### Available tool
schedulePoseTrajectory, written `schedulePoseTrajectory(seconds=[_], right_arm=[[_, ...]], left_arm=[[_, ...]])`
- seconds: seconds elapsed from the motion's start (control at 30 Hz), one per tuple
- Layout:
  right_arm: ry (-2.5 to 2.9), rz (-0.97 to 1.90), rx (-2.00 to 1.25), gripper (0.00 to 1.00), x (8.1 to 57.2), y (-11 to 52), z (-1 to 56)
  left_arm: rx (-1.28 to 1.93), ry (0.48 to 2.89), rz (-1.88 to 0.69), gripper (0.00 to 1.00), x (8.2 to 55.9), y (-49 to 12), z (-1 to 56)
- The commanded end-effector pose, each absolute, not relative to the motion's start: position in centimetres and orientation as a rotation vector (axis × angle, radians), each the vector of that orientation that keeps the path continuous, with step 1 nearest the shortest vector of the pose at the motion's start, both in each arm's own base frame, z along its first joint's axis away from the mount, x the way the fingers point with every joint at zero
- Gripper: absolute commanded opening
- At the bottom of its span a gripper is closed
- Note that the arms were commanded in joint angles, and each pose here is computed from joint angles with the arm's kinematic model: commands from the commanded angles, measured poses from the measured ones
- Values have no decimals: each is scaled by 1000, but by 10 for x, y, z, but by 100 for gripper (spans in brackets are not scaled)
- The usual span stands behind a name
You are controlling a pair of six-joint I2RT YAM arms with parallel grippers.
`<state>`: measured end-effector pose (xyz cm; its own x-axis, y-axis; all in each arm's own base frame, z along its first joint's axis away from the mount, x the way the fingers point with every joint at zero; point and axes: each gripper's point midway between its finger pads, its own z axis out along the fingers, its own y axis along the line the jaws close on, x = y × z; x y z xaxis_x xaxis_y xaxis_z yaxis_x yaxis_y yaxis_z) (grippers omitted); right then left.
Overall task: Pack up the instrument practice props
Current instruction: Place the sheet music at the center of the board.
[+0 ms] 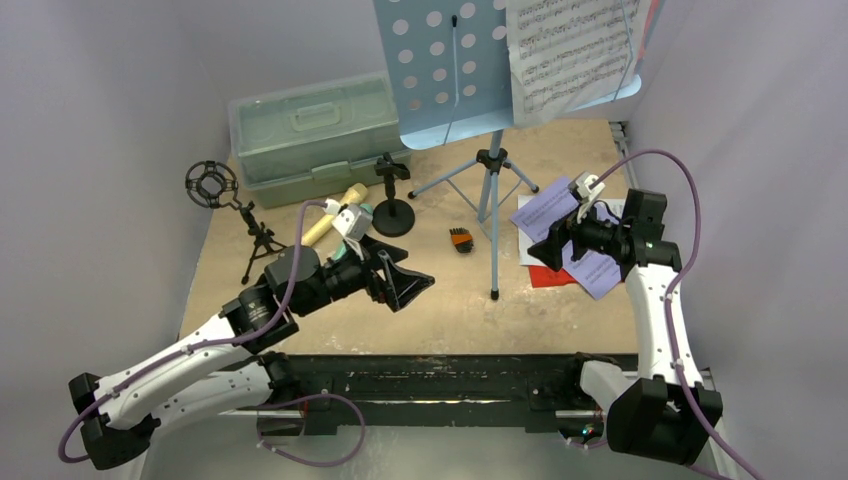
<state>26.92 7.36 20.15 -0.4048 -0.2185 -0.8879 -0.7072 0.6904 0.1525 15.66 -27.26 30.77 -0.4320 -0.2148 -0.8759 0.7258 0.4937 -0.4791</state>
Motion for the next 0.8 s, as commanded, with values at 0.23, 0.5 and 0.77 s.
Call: schedulePoseTrajectory(seconds=[0.23, 0.5, 0.77], right_arm=[[1911, 649, -730, 99, 267, 76, 209], [1908, 644, -742, 99, 266, 76, 209], [1904, 631, -770, 99, 262, 76, 208]], left_arm=[[446, 1650, -1265, 100, 149, -288, 346], [444, 1673, -1231, 100, 152, -286, 333], [433, 1665, -1212, 100, 156, -285, 327]])
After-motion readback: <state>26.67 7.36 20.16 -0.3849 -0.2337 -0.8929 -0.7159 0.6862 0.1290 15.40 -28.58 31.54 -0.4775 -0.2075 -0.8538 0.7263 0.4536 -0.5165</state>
